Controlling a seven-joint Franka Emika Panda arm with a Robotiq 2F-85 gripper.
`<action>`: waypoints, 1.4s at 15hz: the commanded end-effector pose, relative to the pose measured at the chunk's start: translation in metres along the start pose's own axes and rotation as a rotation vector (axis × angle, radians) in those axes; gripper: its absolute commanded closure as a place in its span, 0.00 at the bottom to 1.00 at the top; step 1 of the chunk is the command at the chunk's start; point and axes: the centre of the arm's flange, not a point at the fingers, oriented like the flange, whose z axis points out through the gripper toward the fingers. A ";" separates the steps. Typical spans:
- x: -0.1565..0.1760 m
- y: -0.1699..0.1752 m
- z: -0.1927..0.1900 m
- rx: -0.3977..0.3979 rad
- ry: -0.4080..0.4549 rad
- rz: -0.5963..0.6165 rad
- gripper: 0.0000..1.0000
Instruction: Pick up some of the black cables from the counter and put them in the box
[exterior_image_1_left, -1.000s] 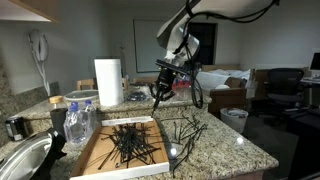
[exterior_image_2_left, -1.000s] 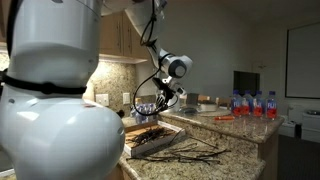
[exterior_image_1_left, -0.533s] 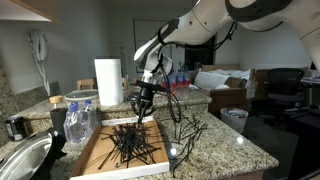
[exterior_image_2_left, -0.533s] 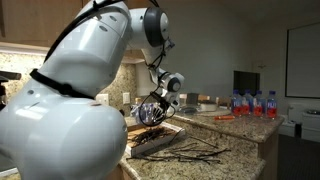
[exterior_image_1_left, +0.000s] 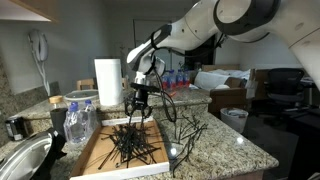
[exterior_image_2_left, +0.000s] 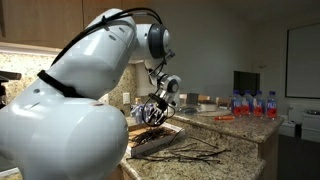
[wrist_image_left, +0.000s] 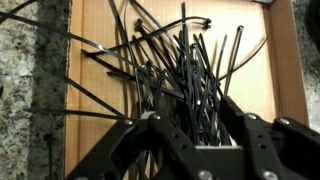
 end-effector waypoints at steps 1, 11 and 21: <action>-0.044 0.015 -0.009 -0.108 0.072 -0.017 0.12; -0.123 0.124 -0.047 -0.157 0.413 0.111 0.00; -0.151 0.234 -0.047 -0.222 0.422 0.163 0.00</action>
